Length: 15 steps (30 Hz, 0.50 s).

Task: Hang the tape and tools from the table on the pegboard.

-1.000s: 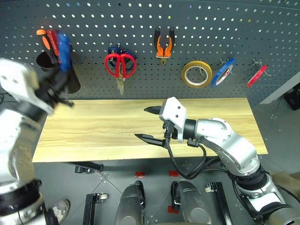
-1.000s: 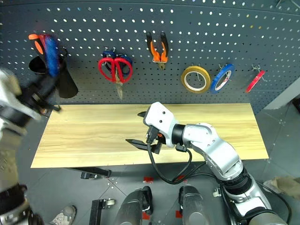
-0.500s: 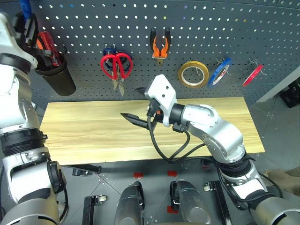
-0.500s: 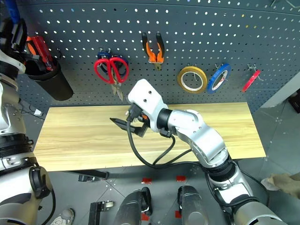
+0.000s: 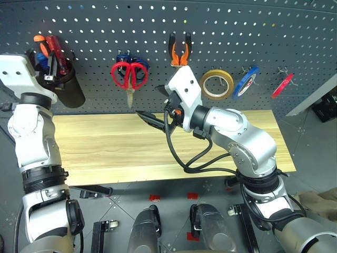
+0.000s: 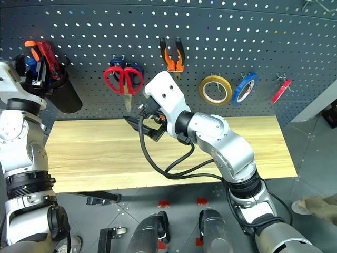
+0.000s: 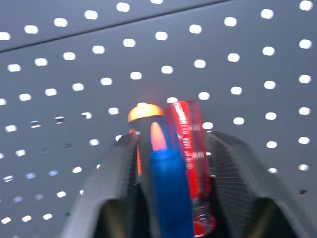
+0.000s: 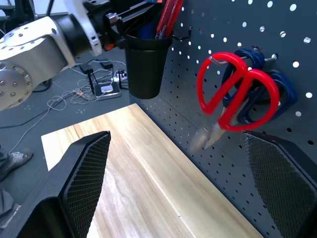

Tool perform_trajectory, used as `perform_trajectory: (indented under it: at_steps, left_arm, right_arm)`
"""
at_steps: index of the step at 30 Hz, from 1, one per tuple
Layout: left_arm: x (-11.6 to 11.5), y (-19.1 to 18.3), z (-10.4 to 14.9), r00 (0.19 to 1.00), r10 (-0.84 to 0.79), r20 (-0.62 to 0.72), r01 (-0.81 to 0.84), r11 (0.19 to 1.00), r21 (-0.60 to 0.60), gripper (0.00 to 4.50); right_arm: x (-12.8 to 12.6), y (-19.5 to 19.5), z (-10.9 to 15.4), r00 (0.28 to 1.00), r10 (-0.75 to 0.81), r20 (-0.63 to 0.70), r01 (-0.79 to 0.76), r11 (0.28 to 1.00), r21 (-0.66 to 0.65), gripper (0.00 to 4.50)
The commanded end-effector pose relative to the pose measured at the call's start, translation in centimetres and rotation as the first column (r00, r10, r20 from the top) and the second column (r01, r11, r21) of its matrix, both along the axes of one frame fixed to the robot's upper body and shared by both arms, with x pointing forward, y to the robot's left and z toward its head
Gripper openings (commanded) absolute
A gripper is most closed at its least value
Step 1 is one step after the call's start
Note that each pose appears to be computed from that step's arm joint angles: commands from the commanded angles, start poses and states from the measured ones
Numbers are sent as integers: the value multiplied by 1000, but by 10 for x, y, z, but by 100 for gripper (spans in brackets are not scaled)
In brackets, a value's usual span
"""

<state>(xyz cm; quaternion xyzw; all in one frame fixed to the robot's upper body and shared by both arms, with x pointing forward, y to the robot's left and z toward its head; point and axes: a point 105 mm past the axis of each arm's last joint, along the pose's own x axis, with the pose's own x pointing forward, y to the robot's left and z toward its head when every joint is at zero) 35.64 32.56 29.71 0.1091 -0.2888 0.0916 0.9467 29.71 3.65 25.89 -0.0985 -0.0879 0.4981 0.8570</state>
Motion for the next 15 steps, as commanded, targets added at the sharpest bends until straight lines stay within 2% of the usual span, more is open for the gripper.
perform_trajectory:
  at_steps: [1, 2, 5, 8, 10, 12, 15]
  left_arm:
    - [-19, -7, 24, 992, 10, 127, -14, 999, 30, 365]
    - [-22, -13, 28, 990, -1, 140, -7, 998, 57, 399]
    - [-27, -39, 31, 989, -58, 134, 37, 987, 157, 399]
    - [-22, -57, 7, 994, -106, -6, 106, 978, 178, 399]
    - [-23, -58, -10, 990, -118, -74, 127, 982, 140, 399]
    - [-17, -46, -38, 976, -48, -213, 61, 997, 56, 399]
    - [-26, -39, -57, 958, 11, -288, -11, 1000, -1, 399]
  right_arm:
    - [-7, -1, 17, 998, 17, 60, -21, 998, 56, 450]
    - [-8, -1, 19, 997, 22, 68, -26, 997, 68, 450]
    - [-8, -2, 19, 997, 25, 76, -30, 996, 78, 450]
    - [-5, -8, 11, 997, 10, 71, -14, 998, 63, 450]
    - [-2, -13, 6, 998, -1, 65, -2, 999, 51, 450]
    - [0, -20, -1, 998, -15, 58, 13, 999, 34, 450]
    - [4, -31, -12, 998, -44, 49, 43, 999, 18, 450]
